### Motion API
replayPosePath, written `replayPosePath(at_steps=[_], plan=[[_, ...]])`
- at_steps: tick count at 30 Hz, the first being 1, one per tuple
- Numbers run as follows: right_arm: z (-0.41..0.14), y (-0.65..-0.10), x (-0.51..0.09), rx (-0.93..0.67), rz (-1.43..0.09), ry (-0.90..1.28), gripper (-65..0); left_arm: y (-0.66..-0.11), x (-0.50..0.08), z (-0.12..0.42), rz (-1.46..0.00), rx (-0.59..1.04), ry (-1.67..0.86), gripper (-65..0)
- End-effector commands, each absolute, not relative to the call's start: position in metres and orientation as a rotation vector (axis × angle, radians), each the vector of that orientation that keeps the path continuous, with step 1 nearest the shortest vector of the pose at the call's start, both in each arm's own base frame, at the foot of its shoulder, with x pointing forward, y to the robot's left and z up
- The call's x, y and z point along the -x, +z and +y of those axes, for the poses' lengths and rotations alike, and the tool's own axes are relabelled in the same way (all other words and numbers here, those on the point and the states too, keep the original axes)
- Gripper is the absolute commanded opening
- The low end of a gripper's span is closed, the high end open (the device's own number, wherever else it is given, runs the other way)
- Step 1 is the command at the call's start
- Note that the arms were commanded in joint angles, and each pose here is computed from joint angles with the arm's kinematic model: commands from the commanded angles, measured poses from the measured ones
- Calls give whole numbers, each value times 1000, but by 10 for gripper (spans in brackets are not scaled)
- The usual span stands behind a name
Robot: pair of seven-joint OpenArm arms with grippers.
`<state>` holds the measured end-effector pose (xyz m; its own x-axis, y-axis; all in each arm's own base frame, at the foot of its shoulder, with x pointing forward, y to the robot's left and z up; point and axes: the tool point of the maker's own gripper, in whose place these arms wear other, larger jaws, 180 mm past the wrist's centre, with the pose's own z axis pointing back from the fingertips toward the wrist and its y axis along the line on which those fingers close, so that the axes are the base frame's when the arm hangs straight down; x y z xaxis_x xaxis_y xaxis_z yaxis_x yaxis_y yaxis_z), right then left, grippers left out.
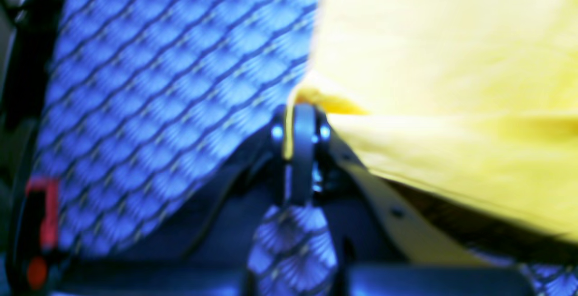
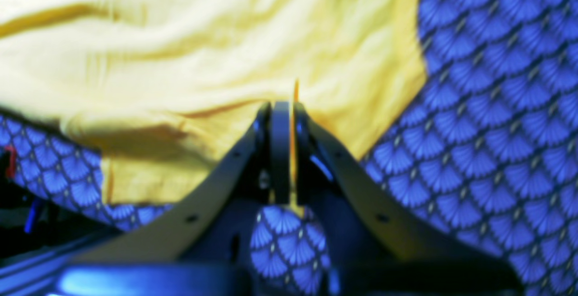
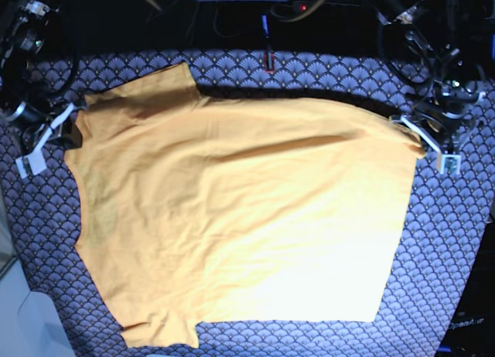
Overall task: Fold the T-shirt properly
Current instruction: 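Lift the gripped shirt edge slightly with both grippers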
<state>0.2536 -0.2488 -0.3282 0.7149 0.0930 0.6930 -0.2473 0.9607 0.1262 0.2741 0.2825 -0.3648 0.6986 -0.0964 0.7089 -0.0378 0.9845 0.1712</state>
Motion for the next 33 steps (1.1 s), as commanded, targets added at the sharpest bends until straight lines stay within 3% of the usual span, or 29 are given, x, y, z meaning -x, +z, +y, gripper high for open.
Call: replayPosePath(at_steps=[1,20,29,33], plan=[[-251,-316,-260,-207,-794,211,-650,-352,-282,286,-843,-198,-36,-650],[-251,-338,-234,-220,-713,196,-642,-353,-280,287,-839,-200,-34,-650],[-256,-363,-228,-265,-630,137,-381,-354,-279,287,-836,-200,-35,-650],[-260,-378,-227,-296,-594,96,-345,-357,-273,288,-821,-203,-36,-650]])
